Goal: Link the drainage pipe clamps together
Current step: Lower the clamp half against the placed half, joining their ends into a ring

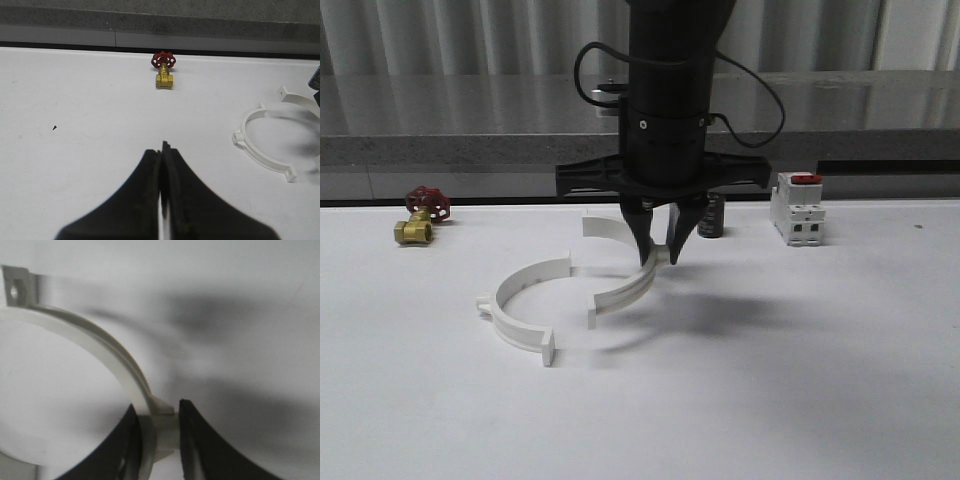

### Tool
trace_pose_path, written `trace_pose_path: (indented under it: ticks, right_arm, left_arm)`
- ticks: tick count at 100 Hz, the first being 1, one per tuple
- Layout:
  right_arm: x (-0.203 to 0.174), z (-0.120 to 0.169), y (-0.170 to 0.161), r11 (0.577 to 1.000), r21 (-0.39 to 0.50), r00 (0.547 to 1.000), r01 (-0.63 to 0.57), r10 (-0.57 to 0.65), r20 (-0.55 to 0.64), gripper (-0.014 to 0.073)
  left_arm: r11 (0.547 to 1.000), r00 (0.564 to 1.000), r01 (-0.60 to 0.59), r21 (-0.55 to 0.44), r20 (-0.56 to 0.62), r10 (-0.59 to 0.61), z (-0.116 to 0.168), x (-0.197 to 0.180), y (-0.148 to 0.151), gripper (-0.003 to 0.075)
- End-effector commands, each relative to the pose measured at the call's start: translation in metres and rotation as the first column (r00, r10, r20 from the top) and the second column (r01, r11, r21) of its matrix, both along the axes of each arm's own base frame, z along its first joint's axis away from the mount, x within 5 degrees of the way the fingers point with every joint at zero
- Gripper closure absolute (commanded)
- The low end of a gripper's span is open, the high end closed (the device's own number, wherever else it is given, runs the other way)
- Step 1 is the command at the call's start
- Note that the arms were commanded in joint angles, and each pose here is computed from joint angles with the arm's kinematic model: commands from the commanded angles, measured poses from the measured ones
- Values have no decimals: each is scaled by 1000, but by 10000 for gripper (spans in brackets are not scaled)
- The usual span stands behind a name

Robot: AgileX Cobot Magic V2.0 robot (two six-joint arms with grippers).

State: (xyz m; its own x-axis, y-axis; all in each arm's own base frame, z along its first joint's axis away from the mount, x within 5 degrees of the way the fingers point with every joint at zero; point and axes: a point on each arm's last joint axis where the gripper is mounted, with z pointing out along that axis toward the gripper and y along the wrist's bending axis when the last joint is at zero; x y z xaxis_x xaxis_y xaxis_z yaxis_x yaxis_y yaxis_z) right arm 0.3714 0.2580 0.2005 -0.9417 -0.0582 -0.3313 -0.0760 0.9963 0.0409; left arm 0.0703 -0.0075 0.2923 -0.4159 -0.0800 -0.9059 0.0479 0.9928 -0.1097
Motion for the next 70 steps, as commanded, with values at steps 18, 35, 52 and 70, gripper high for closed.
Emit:
trace_pose_path:
  ticks: [18,35,52,70]
  right_arm:
    - [3,29,5,999,43,996,19,-22,83,606]
    - [3,29,6,999,49,996,24,-28,85,606]
    - [3,28,9,997,64,995,32,-37,91,606]
    - [3,24,10,997,67,995,40,-45,87,606]
  left_arm:
    - [1000,996,-6,-10,94,7,14,3,0,741]
    - [1000,996,-6,-10,94,7,14,3,0,741]
    - [1000,995,-6,-10,96,7,14,3,0,741]
    - [1000,995,-6,-10,96,7,14,3,0,741]
